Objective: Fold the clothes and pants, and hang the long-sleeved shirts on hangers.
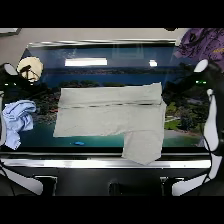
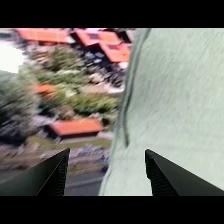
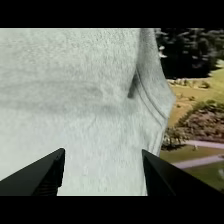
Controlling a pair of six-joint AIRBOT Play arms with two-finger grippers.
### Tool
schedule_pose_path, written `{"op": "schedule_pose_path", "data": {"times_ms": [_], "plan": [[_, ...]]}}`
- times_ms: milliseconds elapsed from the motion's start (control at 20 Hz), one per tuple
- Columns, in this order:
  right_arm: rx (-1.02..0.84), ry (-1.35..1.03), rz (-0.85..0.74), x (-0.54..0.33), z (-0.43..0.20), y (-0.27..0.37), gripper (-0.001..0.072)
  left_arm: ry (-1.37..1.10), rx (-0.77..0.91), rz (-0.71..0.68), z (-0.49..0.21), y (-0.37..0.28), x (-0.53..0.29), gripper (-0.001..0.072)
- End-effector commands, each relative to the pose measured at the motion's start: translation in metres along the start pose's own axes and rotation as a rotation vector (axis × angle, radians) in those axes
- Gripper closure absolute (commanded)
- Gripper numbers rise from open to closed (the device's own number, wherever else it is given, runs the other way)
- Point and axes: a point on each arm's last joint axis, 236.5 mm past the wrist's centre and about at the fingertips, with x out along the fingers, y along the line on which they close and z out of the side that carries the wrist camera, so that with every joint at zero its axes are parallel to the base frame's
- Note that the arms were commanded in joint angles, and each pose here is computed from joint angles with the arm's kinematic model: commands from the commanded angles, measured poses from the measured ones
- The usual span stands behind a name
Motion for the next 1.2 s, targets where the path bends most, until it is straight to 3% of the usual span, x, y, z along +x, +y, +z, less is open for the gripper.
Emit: {"op": "schedule_pose_path", "data": {"times_ms": [0, 250, 500, 1150], "plan": [[0.027, -0.021, 0.168, -0.050, -0.032, -0.002, 0.0158, -0.007, -0.042, 0.060, -0.032, 0.041, -0.055, 0.0165], [0.334, 0.154, 0.250, -0.014, -0.183, -0.048, 0.0159, -0.068, -0.263, 0.012, -0.126, 0.082, -0.064, 0.0166], [0.418, 0.281, 0.254, 0.023, -0.275, -0.038, 0.0159, -0.127, -0.351, -0.020, -0.164, 0.084, -0.056, 0.0166], [0.381, 0.200, 0.261, 0.080, -0.267, -0.038, 0.0178, -0.137, -0.369, -0.081, -0.160, 0.071, -0.053, 0.0166]]}}
